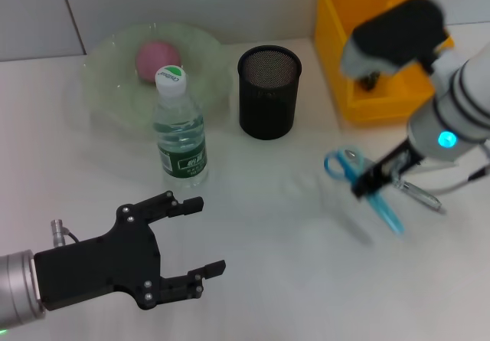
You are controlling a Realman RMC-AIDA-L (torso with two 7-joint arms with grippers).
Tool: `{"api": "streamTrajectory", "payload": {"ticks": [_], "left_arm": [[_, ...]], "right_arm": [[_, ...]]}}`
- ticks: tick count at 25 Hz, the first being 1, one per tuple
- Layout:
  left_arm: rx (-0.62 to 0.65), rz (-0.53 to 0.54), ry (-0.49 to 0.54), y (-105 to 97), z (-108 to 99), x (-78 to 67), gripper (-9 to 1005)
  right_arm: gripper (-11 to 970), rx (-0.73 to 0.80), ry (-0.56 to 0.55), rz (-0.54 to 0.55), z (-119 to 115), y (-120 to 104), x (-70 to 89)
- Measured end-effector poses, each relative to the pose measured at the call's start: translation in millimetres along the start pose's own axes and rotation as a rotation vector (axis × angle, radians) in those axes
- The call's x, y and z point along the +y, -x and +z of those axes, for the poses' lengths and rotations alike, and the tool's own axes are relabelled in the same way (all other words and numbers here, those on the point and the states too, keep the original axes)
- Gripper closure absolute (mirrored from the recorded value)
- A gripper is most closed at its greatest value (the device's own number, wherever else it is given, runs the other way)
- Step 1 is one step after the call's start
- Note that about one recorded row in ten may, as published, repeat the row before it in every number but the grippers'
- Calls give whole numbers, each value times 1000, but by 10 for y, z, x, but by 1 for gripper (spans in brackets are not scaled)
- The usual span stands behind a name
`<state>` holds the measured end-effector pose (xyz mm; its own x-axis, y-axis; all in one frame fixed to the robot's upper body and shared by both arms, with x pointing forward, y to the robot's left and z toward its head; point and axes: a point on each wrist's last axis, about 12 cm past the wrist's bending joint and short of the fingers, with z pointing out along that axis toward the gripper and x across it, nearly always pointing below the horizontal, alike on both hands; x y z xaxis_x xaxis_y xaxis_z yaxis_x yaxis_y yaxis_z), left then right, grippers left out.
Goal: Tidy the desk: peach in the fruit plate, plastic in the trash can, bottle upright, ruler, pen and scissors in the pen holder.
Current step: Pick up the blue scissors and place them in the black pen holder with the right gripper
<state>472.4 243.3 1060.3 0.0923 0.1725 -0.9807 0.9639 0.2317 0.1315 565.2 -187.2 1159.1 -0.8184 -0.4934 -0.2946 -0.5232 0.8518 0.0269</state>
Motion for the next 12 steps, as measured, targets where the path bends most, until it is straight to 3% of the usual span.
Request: {"api": "streamTrajectory", "payload": {"ticks": [5, 6, 12], "left_arm": [[-8, -4, 2, 1, -24, -15, 205], [-8, -11, 6, -14, -41, -30, 205], [-21, -28, 13, -40, -54, -42, 205]], "right_arm": [[724, -270, -50, 23, -353, 110, -186], [724, -400, -54, 10, -456, 184, -231], [722, -637, -39, -68, -440, 416, -269]]}}
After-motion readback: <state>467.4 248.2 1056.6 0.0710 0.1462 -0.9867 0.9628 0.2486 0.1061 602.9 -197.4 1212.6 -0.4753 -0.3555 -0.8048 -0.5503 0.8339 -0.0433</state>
